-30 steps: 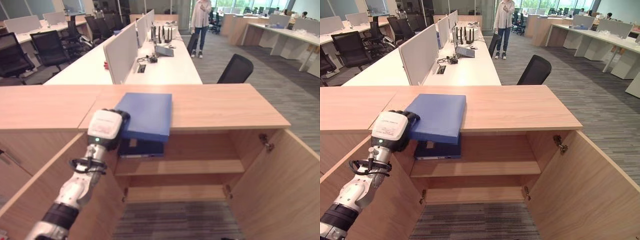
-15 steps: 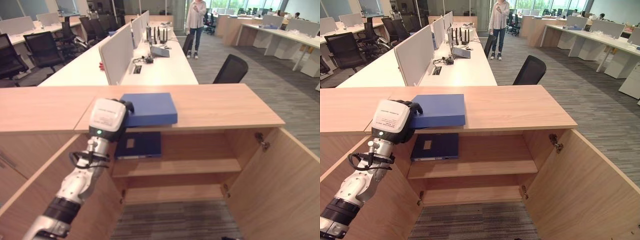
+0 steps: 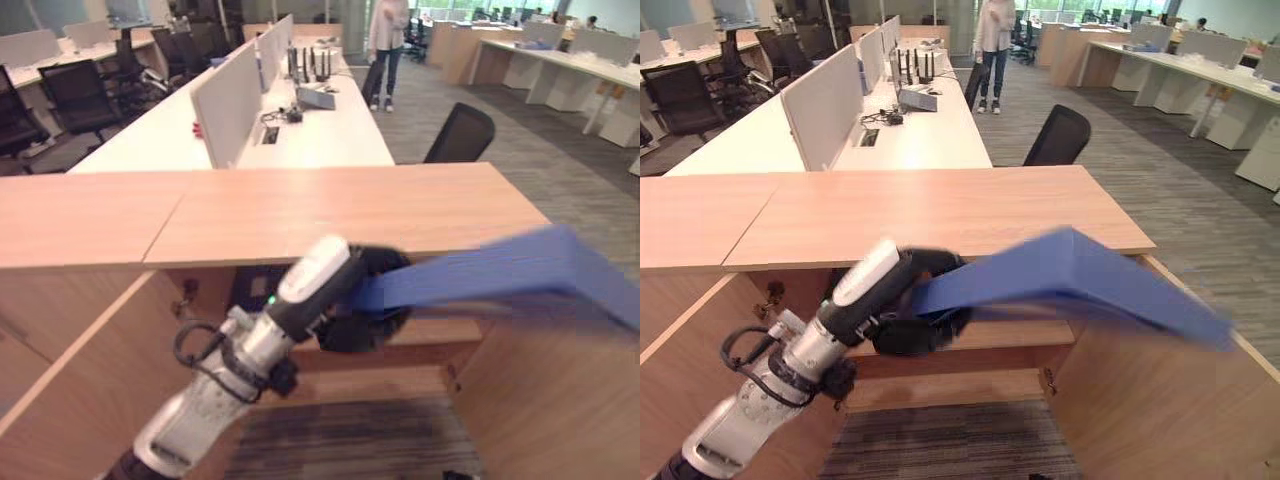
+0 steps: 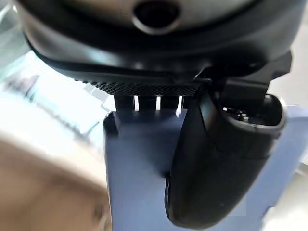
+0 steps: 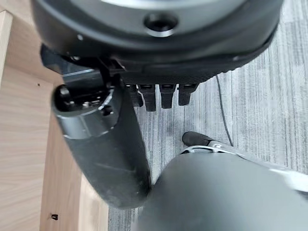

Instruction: Put the empty folder in the office cabinet

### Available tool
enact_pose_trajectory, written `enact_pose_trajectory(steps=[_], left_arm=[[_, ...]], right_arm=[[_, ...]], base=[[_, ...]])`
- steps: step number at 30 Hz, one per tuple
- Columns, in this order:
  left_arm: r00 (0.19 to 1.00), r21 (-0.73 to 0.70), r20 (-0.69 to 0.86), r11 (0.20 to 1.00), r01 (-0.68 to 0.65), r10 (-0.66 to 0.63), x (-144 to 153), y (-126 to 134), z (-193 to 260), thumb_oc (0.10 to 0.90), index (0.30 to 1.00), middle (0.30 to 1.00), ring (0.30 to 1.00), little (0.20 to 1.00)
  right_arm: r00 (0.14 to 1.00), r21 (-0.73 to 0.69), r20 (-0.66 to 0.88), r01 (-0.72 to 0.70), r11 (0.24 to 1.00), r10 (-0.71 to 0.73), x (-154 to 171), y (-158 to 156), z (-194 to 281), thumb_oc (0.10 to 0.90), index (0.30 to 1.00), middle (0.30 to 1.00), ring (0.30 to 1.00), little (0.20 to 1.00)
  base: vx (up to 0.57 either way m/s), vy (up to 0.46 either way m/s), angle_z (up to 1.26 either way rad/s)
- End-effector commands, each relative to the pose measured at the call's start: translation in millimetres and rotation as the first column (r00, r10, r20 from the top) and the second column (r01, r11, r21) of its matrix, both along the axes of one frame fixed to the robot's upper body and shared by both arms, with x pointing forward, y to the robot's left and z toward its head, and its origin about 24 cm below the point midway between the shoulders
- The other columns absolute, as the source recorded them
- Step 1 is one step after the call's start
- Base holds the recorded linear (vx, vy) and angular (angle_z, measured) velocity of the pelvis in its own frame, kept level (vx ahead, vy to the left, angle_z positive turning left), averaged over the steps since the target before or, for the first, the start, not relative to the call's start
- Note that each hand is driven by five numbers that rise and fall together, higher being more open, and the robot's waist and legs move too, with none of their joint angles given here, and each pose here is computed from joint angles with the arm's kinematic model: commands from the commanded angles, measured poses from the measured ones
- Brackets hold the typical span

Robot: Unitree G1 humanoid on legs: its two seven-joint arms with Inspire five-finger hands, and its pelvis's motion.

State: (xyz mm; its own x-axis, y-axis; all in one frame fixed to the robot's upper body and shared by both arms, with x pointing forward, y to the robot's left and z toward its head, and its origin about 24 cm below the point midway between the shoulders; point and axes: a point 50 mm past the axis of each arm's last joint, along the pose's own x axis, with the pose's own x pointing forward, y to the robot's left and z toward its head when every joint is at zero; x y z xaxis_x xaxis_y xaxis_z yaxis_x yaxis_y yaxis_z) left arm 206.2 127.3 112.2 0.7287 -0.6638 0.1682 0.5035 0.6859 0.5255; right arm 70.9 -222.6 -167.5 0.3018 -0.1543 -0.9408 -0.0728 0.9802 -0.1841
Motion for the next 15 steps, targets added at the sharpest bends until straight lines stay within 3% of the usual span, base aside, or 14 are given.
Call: enact_pose_trajectory(steps=[1,2,6,8,10,11,13,15], left_arm=[[0.995,-0.223,0.048,0.972,-0.077,0.090,15,21,35,0.400,0.300,0.300,0.300,0.300],[0.994,-0.233,-0.045,0.967,-0.106,0.099,13,28,22,0.400,0.300,0.300,0.300,0.300],[0.982,-0.175,-0.106,0.969,-0.176,0.159,6,43,8,0.400,0.300,0.300,0.300,0.300],[0.951,-0.034,-0.148,0.960,-0.278,0.270,-2,63,-12,0.400,0.300,0.300,0.300,0.300],[0.944,0.025,-0.138,0.953,-0.300,0.301,-4,69,-16,0.400,0.300,0.300,0.300,0.300],[0.925,0.160,-0.115,0.926,-0.342,0.361,-9,83,-25,0.400,0.300,0.300,0.300,0.300],[0.919,0.195,-0.114,0.915,-0.352,0.378,-12,88,-28,0.400,0.300,0.300,0.300,0.300],[0.901,0.329,-0.109,0.870,-0.366,0.420,-19,102,-39,0.400,0.300,0.300,0.300,0.300]], right_arm=[[0.994,0.016,-0.082,-0.066,0.998,0.067,-10,4,-4,0.800,0.900,0.900,0.900,0.900],[0.995,0.025,-0.077,-0.067,0.997,0.068,-7,5,-3,0.800,0.900,0.900,0.900,0.900],[0.995,0.036,-0.077,-0.067,0.997,0.070,-6,7,-4,0.800,0.900,0.900,0.900,0.900],[0.995,0.037,-0.066,-0.074,0.997,0.077,-3,6,-3,0.800,0.900,0.900,0.900,0.900],[0.994,0.033,-0.062,-0.087,0.996,0.089,0,6,-2,0.800,0.900,0.900,0.900,0.900],[0.989,0.025,-0.051,-0.134,0.991,0.136,5,6,-1,0.800,0.900,0.900,0.900,0.900],[0.988,0.023,-0.045,-0.149,0.989,0.150,7,6,-1,0.800,0.900,0.900,0.900,0.900],[0.987,0.015,-0.020,-0.157,0.988,0.157,15,5,2,0.800,0.900,0.900,0.900,0.900]], base=[[0.00,0.000,0.00],[0.00,0.006,0.04],[0.00,0.002,0.08],[0.00,0.008,0.14],[0.00,0.003,0.09],[0.00,0.000,0.07],[0.00,0.000,0.03],[0.00,0.000,0.00]])
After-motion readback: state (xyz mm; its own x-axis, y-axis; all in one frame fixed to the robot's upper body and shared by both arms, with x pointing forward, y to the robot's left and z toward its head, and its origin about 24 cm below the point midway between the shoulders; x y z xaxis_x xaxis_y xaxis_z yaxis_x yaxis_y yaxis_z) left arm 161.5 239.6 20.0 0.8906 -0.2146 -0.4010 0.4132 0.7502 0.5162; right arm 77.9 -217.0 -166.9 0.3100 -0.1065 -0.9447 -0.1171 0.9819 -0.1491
